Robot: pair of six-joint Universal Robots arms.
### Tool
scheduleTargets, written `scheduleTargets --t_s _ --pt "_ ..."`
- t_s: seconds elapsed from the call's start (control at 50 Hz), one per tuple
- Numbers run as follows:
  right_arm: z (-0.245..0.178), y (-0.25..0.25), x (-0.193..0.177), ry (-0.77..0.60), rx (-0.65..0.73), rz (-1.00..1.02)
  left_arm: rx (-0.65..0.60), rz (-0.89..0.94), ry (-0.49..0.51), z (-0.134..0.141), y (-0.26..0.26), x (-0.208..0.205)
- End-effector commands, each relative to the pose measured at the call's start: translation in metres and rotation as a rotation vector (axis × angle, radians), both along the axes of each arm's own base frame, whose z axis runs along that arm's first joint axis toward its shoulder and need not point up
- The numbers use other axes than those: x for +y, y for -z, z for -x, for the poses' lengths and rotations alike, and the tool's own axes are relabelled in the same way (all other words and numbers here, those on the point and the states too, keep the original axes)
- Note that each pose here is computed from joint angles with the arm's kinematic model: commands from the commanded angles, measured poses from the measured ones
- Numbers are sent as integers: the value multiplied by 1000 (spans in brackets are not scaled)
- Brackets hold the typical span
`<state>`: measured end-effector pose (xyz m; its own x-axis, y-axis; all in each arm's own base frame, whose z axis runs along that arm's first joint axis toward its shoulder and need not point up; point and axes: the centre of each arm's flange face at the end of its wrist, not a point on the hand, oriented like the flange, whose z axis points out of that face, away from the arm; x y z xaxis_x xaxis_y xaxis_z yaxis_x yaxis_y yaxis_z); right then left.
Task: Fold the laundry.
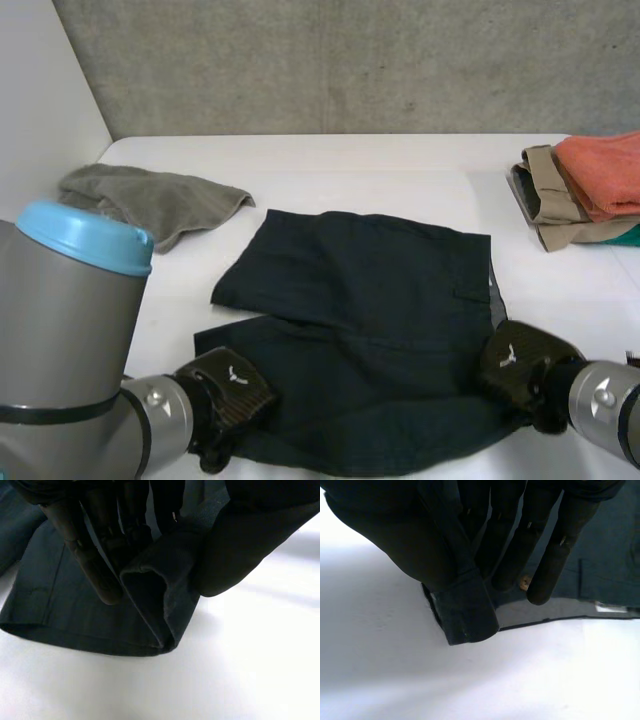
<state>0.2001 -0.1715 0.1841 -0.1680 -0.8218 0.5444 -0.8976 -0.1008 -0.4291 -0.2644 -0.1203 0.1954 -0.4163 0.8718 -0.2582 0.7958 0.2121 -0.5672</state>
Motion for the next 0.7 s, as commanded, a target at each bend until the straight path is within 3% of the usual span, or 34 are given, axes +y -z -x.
scheduleTargets --t_s 0.02,0.14,0.32,0.44,0.56,0.7 --pt "-14 -4 -47 134 -173 100 85 214 -82 20 -11 -44" --pt "-18 -5 -93 264 -280 212 196 453 -164 46 -20 -100" --pt "-32 -1 -169 400 -461 508 243 682 -132 87 -1 -187" --pt "-47 18 -202 395 -541 644 285 756 -140 108 7 -219" --pt "-59 36 -226 361 -603 779 261 786 -203 110 26 -247" --pt "-62 43 -235 375 -663 806 291 788 -220 112 16 -248"
